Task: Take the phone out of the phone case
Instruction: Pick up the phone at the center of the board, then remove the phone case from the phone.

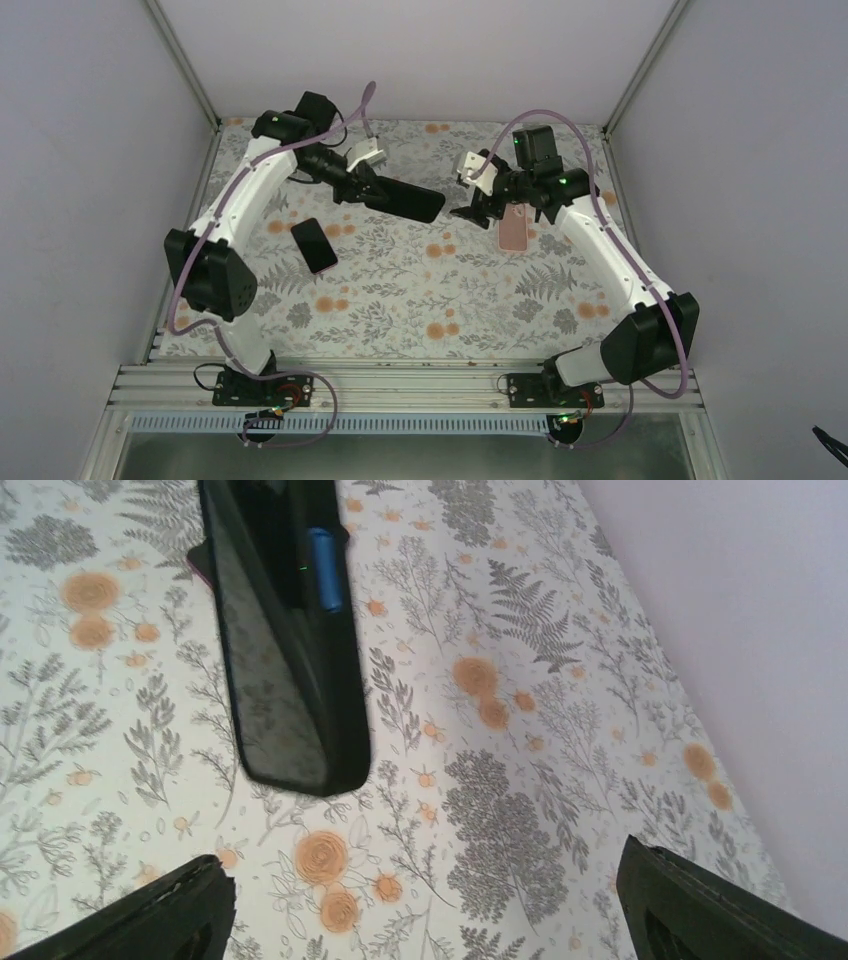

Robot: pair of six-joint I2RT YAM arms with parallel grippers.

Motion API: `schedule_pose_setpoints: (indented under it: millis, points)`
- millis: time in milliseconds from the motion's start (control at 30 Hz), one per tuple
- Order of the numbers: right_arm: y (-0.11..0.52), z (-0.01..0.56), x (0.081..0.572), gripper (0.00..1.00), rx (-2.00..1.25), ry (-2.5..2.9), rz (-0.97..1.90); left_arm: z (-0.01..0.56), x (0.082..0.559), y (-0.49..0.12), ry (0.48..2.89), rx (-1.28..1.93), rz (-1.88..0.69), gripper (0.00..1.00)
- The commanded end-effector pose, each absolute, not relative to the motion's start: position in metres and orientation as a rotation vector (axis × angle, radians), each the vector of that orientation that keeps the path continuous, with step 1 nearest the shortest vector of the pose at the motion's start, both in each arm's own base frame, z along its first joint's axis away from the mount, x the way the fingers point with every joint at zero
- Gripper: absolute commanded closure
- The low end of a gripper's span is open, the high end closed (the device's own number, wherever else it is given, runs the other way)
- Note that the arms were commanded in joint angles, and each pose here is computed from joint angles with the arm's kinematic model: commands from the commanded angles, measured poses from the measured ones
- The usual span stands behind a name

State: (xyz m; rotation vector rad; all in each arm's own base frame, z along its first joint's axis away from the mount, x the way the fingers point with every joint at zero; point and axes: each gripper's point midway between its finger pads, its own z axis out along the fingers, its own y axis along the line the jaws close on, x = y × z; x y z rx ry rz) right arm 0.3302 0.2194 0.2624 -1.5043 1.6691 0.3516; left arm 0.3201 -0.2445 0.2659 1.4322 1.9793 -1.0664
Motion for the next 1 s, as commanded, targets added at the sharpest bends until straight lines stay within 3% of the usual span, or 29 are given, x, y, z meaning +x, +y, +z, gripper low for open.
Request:
schedule_pose_setpoints:
  millis: [0,967]
  points:
    - [0.230,0.273,0.320,0.04,-1.467,1.649,0.483,0.293,0.298,-0.261,1.761,1.545,-1.003,0.98]
    - [0.207,0.262,0.337,0.15,-1.399,1.685,0.495,0.293,0.274,-0.268,1.727,1.603,-1.003,0.98]
